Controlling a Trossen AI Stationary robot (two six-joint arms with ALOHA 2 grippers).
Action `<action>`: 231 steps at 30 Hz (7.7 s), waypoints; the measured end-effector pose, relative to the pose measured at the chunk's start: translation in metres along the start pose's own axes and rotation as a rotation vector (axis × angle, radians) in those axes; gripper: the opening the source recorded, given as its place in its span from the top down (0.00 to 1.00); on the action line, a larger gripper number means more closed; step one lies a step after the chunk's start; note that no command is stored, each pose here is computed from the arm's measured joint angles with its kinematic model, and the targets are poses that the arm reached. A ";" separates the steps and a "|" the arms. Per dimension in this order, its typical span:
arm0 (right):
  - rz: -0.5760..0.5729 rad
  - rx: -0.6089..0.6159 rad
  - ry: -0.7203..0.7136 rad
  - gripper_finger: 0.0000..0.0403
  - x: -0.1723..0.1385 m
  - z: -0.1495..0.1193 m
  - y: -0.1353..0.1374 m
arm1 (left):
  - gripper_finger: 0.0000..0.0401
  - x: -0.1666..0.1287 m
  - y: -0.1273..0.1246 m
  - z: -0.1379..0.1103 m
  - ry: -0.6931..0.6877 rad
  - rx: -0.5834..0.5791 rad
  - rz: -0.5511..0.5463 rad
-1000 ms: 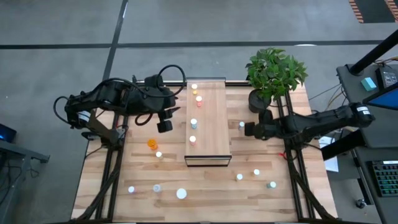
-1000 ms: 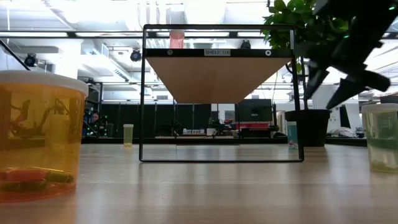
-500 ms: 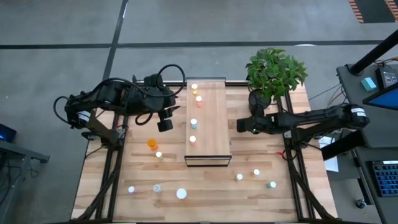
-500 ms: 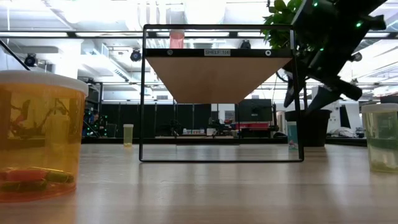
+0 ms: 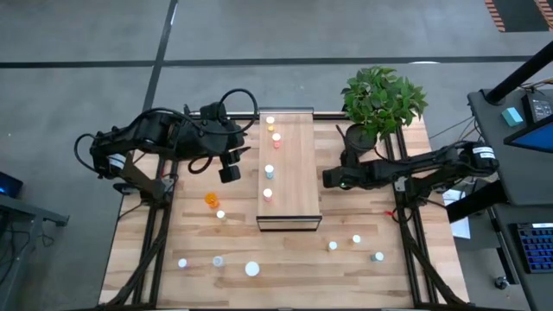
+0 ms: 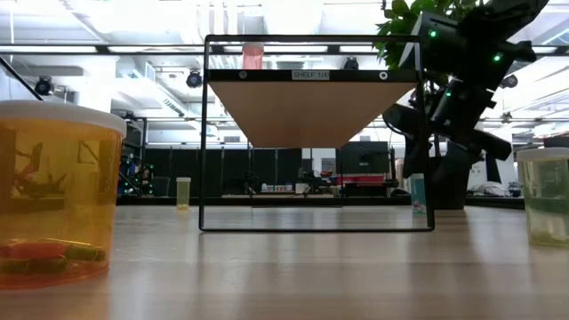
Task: Pick and place medicine bottles onto shelf by color
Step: Put the top blue bottle on the shelf, then put the top yellow bottle on the shelf
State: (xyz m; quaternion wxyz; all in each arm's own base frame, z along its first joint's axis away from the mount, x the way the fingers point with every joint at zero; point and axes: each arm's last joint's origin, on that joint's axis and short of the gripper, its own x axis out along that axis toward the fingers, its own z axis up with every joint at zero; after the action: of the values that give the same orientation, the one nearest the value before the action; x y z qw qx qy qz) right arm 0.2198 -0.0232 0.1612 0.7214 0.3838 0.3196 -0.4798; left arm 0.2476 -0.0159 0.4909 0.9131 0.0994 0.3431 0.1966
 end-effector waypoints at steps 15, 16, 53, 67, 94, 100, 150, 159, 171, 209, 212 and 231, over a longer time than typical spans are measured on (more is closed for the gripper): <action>-0.031 -0.029 0.010 0.61 0.012 -0.005 0.002 | 0.66 0.000 0.000 0.000 -0.002 -0.001 0.006; -0.030 -0.029 0.010 0.62 0.012 -0.005 0.002 | 0.66 0.000 0.000 0.000 -0.002 -0.001 0.006; 0.262 -0.289 -0.017 0.68 -0.164 0.070 0.076 | 0.66 -0.013 0.007 -0.003 -0.035 -0.026 -0.003; 0.213 -0.379 -0.123 0.68 -0.139 0.133 0.156 | 0.66 -0.018 0.010 -0.005 -0.041 -0.057 -0.022; 0.031 -0.362 -0.039 0.68 -0.029 0.202 0.153 | 0.66 -0.032 0.017 -0.009 -0.072 -0.070 -0.041; 0.004 -0.351 -0.020 0.68 -0.017 0.198 0.146 | 0.66 -0.032 0.017 -0.009 -0.073 -0.070 -0.040; 0.625 -0.749 -0.224 0.55 -0.259 0.109 0.139 | 0.66 0.059 0.024 -0.043 0.193 0.058 -0.039; 0.734 -0.744 -0.321 0.55 -0.239 0.090 0.125 | 0.66 0.067 0.024 -0.046 0.191 0.088 -0.051; 0.814 -0.747 -0.425 0.55 -0.206 0.069 0.110 | 0.66 0.068 0.026 -0.041 0.145 0.070 -0.046; 0.882 -0.686 -0.513 0.64 -0.172 0.047 0.076 | 0.66 0.089 0.040 -0.045 0.130 0.059 0.007; 0.877 -0.696 -0.512 0.64 -0.173 0.048 0.081 | 0.66 0.088 0.041 -0.046 0.139 0.052 0.008; 0.937 -0.731 -0.441 0.74 -0.169 0.045 0.106 | 0.66 0.060 0.067 -0.091 0.264 -0.017 -0.160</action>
State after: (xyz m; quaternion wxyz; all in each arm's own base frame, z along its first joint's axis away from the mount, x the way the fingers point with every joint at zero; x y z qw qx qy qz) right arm 0.2662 0.0398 0.3499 0.9882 0.1040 0.1049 -0.0408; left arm 0.2086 0.0749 0.4086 0.8736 0.0372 0.4654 0.1373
